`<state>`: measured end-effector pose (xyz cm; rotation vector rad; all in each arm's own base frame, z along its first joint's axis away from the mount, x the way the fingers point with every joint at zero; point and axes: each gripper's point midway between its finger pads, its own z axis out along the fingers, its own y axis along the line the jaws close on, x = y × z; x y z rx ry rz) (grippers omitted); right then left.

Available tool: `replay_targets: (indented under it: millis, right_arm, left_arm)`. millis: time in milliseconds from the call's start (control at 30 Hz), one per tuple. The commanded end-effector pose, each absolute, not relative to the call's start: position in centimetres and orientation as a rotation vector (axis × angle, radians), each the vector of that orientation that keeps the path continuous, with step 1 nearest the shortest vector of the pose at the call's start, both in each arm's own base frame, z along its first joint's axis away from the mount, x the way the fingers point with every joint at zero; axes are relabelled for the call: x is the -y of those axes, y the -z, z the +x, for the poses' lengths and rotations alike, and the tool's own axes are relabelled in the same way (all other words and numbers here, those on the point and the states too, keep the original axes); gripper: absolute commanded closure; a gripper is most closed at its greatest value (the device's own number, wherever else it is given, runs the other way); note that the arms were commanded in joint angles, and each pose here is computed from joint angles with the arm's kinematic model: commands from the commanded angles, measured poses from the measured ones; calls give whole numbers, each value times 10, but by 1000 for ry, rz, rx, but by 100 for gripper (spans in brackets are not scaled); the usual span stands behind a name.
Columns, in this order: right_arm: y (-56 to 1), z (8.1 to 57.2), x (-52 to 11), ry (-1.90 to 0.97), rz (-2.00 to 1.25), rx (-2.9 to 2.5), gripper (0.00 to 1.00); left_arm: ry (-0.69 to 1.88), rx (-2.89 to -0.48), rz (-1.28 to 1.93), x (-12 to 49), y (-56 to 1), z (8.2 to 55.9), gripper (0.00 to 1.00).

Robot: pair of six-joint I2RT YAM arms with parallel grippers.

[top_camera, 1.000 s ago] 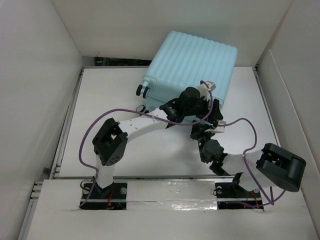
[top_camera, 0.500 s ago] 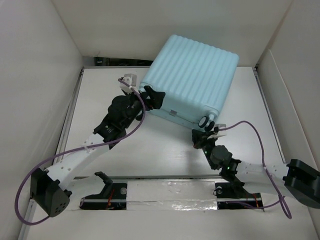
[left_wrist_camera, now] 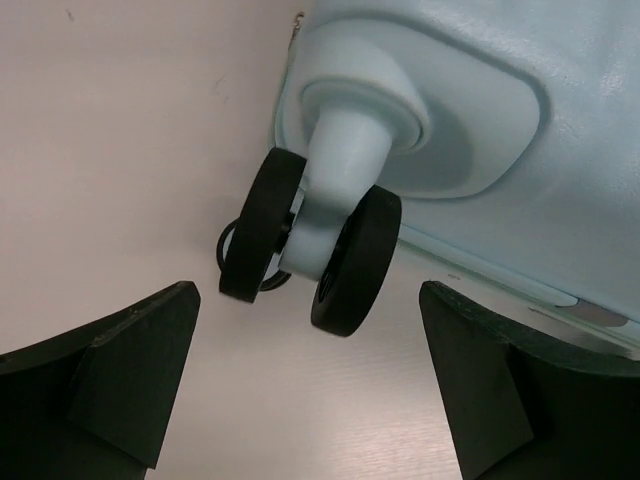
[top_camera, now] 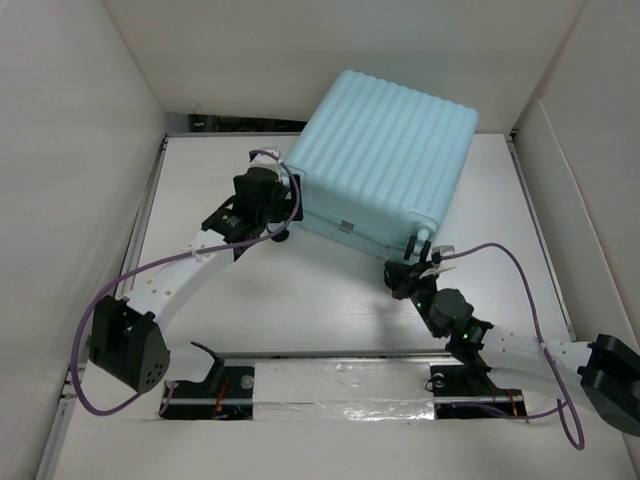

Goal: Pack the luggage

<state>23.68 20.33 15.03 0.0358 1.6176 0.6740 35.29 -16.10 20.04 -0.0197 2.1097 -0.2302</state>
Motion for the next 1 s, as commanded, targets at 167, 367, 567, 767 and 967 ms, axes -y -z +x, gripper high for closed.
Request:
replay_targets:
  millis: [167, 367, 567, 767, 967]
  right_arm:
    - [-166, 225, -223, -833, -24, -1573, 100]
    - [-169, 225, -225, -822, -45, -1580, 100]
    - [-172, 226, -247, -831, -136, -1611, 100]
    - [-179, 222, -303, -905, -295, -1634, 100]
    - [-180, 227, -287, -835, -201, -1663, 100]
  left_arm:
    - [121, -2124, 270, 174, -218, 386, 16]
    - [231, -2149, 419, 199, -207, 389, 90]
    - [566, -2058, 616, 288, -240, 345, 100]
    - [943, -1830, 704, 379, -313, 281, 100]
    - [994, -1760, 539, 369, -345, 269, 100]
